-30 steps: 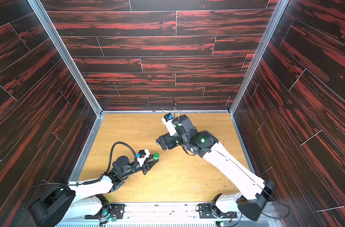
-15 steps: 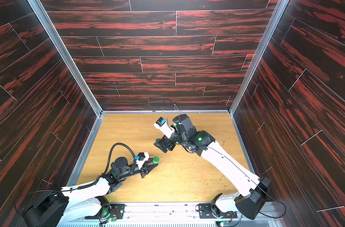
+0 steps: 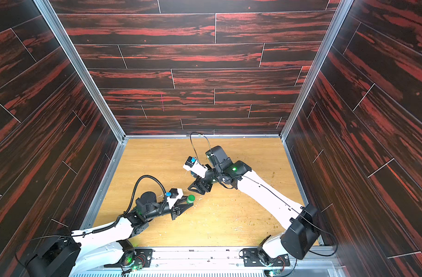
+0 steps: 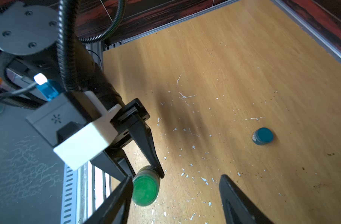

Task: Close the paint jar lid
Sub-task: Screw the lid onto the paint jar.

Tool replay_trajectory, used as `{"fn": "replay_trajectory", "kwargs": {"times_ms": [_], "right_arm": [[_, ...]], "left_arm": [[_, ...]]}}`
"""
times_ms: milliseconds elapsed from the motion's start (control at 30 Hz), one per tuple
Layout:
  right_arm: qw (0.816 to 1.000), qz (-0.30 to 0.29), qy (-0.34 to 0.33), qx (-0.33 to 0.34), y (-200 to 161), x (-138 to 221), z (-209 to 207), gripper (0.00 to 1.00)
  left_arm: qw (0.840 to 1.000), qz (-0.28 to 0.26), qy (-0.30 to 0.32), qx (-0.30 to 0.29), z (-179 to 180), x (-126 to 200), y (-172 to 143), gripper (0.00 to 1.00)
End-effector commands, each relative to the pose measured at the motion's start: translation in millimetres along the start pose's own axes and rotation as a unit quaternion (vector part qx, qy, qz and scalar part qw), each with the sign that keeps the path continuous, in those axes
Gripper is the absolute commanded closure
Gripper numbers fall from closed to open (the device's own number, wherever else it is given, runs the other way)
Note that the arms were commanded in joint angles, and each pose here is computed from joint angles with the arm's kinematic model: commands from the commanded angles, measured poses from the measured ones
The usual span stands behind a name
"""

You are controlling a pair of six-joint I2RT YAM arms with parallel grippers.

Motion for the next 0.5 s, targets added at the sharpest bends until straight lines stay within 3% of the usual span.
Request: {"fn": "replay_trajectory", "kwargs": {"times_ms": [0, 467], "right_arm": [[0.999, 0.023, 0.023, -0.007, -8.4, -5.9, 1.1, 0.30], [0.998, 0.060, 0.025, -0.010, -43.3, -24.1, 9.9, 0.32]], "left_arm": [[1.000, -0.011, -0.005, -0.013, 0.4, 2.0, 6.3, 0.73], [1.000, -0.007, 0.002, -0.012, 2.3, 1.1, 6.2, 0.73]]}}
Point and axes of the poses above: each gripper's point midway between its finger pads, its own x axis back along the fingers, its own z axis along the line the jaws close on, y = z × x, the point moved 8 cm from there along x, back along the fingers, and after that the axes turned 11 degrees about -x, right-handed, at the moved point
